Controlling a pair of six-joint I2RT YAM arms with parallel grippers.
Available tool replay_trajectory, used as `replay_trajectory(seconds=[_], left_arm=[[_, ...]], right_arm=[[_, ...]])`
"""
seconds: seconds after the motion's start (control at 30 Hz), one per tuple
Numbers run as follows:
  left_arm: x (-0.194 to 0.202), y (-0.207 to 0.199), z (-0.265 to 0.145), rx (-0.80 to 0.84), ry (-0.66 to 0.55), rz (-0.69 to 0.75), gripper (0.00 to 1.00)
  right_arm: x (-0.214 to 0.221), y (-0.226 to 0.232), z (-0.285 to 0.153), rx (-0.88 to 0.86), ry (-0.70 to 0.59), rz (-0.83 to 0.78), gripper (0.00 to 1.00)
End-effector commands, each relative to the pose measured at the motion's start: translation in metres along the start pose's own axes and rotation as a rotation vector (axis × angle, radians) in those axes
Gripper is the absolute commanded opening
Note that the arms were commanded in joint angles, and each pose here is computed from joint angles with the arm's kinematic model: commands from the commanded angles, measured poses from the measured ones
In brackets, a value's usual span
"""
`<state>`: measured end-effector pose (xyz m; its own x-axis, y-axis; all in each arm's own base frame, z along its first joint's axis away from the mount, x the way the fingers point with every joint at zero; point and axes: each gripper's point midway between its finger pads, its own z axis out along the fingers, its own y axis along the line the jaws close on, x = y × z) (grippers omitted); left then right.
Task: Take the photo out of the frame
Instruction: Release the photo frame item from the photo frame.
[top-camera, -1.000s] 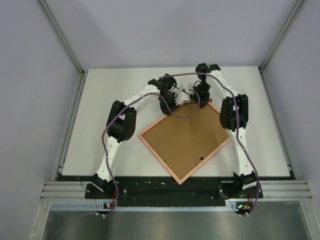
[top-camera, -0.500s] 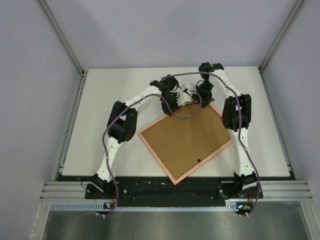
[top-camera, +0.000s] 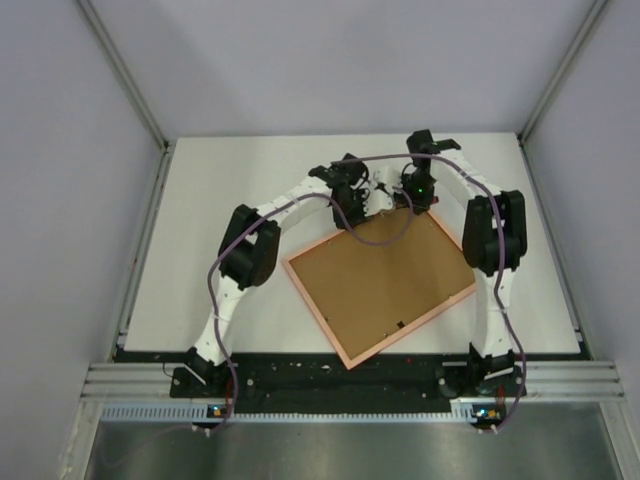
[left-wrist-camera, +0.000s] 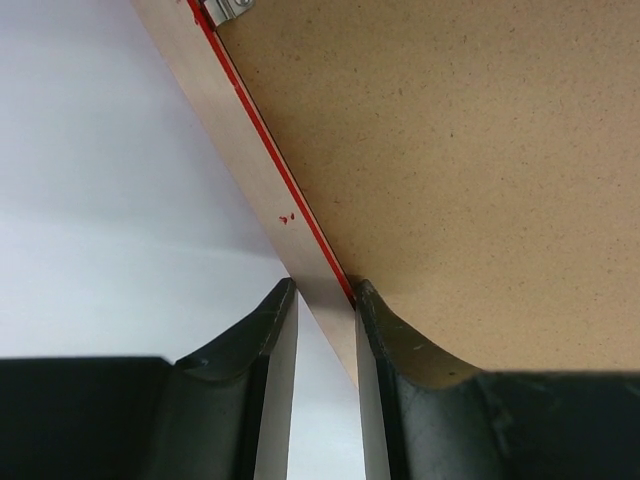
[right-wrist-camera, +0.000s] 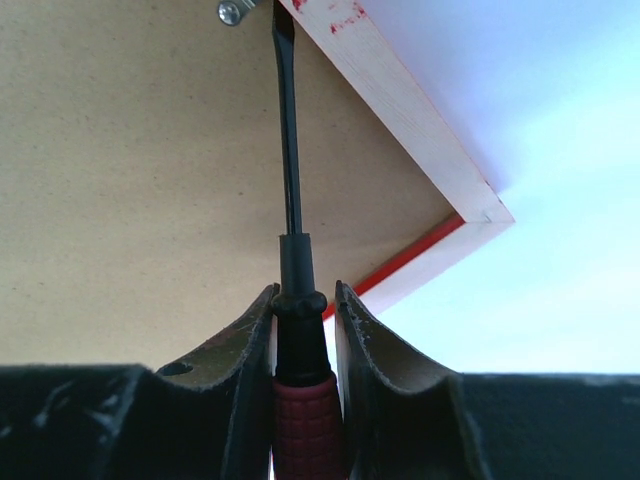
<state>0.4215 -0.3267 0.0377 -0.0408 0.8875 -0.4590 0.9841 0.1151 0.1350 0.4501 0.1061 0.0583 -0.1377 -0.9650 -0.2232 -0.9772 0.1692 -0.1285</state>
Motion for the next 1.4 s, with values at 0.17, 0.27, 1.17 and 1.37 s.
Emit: replay_trajectory(seconds=[0.17, 0.27, 1.17, 1.37], left_arm=[[-0.004, 0.024, -0.013, -0.084, -0.037, -0.028, 0.0], [-0.001, 0.026, -0.015, -0.083, -0.041, -0.041, 0.0], [-0.017, 0.027, -0.049, -0.091, -0.097, -0.071, 0.0], [-0.029, 0.042, -0.064, -0.167, -0.12, -0.104, 0.01]], right_arm=[[0.006, -0.032, -0.024, 0.207, 0.059, -0.177, 0.0], [0.009, -0.034, -0.024, 0.22, 0.053, -0.179, 0.0], [-0.017, -0.004, -0.04, -0.189, -0.139, 0.269, 0.0], [-0.04, -0.006, -0.061, -0.178, -0.268, 0.355, 0.0]])
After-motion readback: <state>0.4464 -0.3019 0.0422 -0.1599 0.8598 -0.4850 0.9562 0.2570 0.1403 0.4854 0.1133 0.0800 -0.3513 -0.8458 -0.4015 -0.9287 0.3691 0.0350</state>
